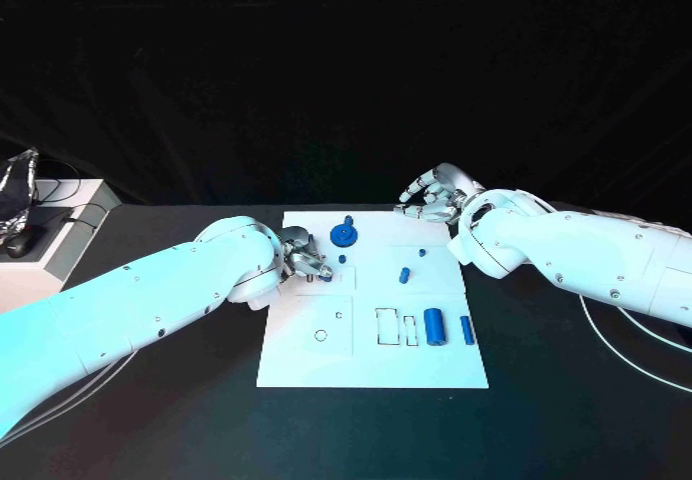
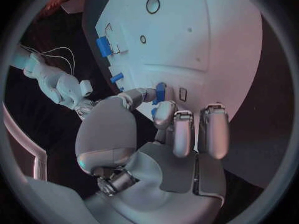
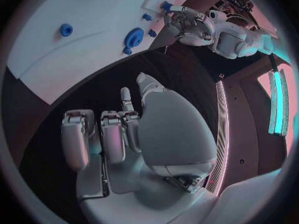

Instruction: Assemble the parts on the task board

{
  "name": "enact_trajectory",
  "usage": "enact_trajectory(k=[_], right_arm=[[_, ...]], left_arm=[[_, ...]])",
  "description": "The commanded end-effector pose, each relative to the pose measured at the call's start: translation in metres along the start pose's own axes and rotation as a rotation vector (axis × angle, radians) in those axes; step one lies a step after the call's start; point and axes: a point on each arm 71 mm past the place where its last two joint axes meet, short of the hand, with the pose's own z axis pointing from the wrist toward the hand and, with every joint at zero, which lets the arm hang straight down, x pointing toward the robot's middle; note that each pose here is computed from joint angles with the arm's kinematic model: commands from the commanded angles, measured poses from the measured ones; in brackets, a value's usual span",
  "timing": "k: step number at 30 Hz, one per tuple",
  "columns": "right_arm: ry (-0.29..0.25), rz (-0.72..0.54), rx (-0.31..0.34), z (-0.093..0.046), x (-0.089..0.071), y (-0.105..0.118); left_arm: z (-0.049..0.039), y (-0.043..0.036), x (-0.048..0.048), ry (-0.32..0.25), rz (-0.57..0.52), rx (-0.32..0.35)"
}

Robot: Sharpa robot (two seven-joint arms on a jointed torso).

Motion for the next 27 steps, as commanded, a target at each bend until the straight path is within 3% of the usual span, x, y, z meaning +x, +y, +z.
enact_trajectory(k=[1, 13, 27], right_arm=[[0.002, -0.008, -0.013, -0.0001, 0.0004, 0.0009], [0.003, -0.009, -0.010, 0.0000, 0.0006, 0.0003], [0.003, -0.009, -0.010, -0.0002, 0.0005, 0.0001]], left_arm=[[0.0006, 0.0018, 0.0018, 0.001, 0.018, -0.010], [0.0002, 0.0030, 0.0019, 0.004, 0.052, -0.016], [0.0009, -0.0011, 0.0043, 0.020, 0.058, -0.008]])
